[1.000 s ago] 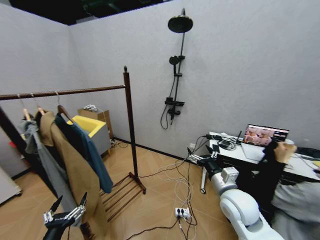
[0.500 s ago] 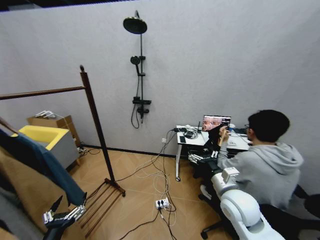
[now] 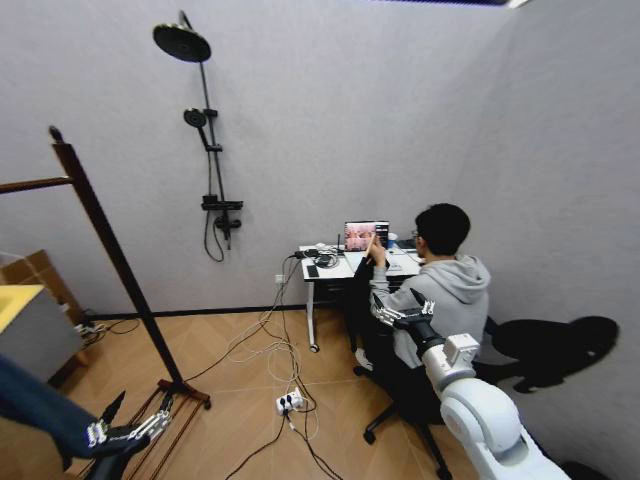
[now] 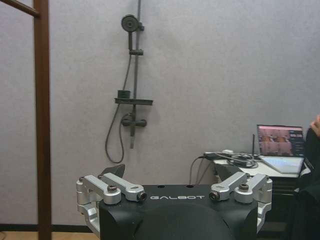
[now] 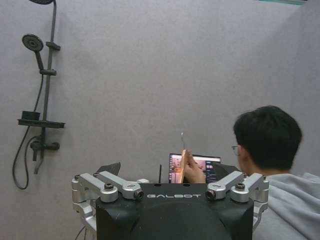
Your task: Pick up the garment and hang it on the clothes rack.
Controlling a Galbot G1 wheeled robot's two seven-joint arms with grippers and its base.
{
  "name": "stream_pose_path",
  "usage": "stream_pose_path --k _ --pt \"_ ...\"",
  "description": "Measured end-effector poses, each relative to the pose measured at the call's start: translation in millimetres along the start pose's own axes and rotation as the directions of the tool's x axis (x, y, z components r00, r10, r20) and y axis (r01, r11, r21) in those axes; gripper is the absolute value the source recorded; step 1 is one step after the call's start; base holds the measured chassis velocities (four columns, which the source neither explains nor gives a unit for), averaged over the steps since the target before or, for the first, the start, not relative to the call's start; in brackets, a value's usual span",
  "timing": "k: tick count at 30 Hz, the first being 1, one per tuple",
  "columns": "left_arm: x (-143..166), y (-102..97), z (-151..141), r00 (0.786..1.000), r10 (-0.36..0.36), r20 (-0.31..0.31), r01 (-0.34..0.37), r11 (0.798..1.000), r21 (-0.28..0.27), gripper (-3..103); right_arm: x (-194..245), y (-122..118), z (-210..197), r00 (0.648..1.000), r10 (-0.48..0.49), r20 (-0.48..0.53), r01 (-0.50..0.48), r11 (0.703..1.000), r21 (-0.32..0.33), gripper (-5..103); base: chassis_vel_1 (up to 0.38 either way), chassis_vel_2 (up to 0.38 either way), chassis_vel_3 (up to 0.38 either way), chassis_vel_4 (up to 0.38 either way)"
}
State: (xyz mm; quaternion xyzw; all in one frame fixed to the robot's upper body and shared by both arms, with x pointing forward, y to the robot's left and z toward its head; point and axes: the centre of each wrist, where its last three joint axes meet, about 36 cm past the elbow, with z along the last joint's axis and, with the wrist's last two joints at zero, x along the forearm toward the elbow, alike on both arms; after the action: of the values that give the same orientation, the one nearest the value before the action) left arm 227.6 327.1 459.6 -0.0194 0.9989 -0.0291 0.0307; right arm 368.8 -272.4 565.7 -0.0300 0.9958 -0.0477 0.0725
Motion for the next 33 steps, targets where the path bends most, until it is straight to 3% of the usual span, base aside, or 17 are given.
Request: stream_pose_path --k 11,33 --pt "0.0 0.0 0.0 1.0 0.0 0.0 0.0 1.0 0.0 100 1.9 4.0 3.4 1.0 0.001 -0.009 -0.001 1.0 -0.014 100 -0.019 -0.197 -0.198 -0.012" --pt "0.0 0.0 0.0 1.0 0.0 0.0 0.0 1.0 0.0 100 3.0 9.7 9.6 1.0 -0.001 -0.019 0.0 1.0 -0.023 100 0.142 -0.132 -0.13 0.144"
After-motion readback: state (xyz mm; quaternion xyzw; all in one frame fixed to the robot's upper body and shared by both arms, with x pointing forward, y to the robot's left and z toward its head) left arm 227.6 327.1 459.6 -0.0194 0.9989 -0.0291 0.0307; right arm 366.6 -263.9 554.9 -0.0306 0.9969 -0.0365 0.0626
